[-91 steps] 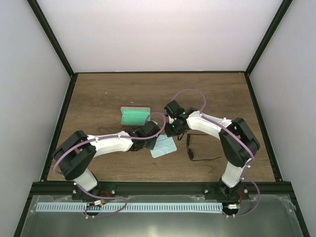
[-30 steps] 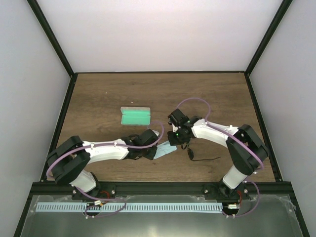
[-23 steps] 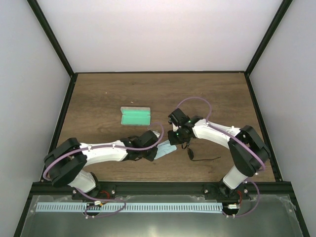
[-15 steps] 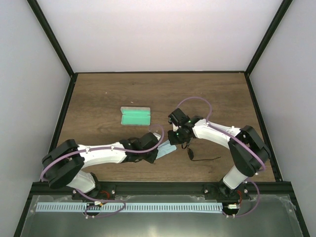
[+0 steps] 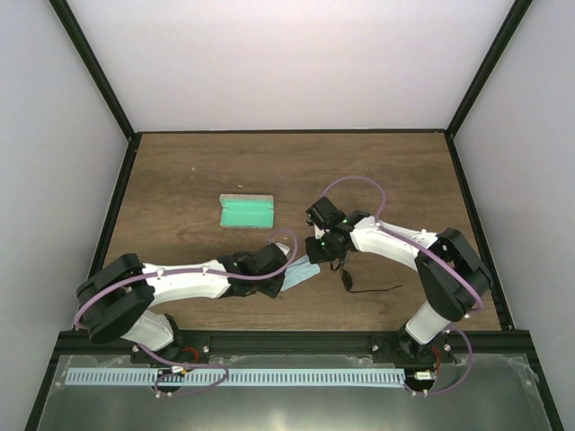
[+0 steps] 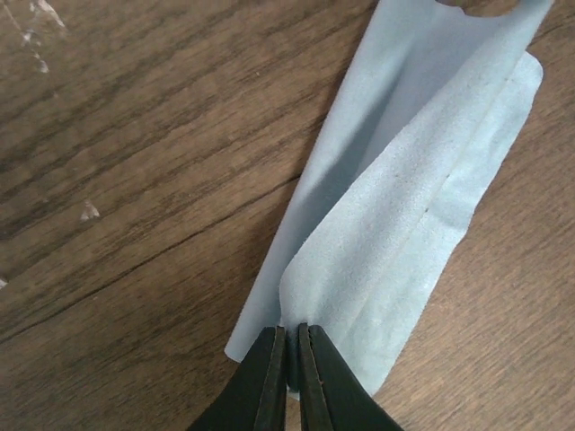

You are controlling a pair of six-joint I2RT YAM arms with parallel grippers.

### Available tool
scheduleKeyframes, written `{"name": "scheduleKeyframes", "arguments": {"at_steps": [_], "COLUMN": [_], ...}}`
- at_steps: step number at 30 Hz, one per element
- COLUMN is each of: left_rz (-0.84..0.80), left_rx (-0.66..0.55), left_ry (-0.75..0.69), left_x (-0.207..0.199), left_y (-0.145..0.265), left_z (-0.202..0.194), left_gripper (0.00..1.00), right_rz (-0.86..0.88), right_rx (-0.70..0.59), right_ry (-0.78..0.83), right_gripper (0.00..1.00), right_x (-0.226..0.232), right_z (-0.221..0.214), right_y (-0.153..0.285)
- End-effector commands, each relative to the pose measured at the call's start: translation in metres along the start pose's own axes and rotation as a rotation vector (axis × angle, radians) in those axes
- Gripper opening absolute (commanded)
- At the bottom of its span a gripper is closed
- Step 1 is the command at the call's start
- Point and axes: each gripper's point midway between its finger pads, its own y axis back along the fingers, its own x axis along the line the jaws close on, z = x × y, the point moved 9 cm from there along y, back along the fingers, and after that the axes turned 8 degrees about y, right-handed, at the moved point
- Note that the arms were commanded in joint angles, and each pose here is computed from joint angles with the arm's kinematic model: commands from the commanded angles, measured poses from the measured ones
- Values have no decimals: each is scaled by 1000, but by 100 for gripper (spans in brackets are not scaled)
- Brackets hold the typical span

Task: Organize the sunglasses
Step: Fold the glasses cleaning cloth at the center of the board.

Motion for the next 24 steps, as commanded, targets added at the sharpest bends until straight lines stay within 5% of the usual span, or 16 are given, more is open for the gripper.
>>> {"name": "scheduleKeyframes", "arguments": {"at_steps": [1, 10, 15, 20, 24], "left_rz": [43, -9, -30, -36, -40], "left_rx": [-29, -45, -65, -121, -136], "left_ry": [3, -5, 9, 40, 48], "left_x": [-3, -7, -4, 0, 1], "left_y": [0, 9, 16, 30, 34], "left_z": [9, 12, 9, 10, 11], "left_gripper": [8, 11, 27, 45, 48], "right_rz": [3, -3, 3, 21, 67], "right_rx": [-33, -23, -38, -57, -54], "right_ry": [3, 14, 15, 21, 24], "right_gripper": [1, 1, 13, 16, 16], "right_x": [5, 3, 5, 9, 16], "right_z": [8, 3, 6, 13, 15], "right_y": [9, 9, 12, 16, 10]}}
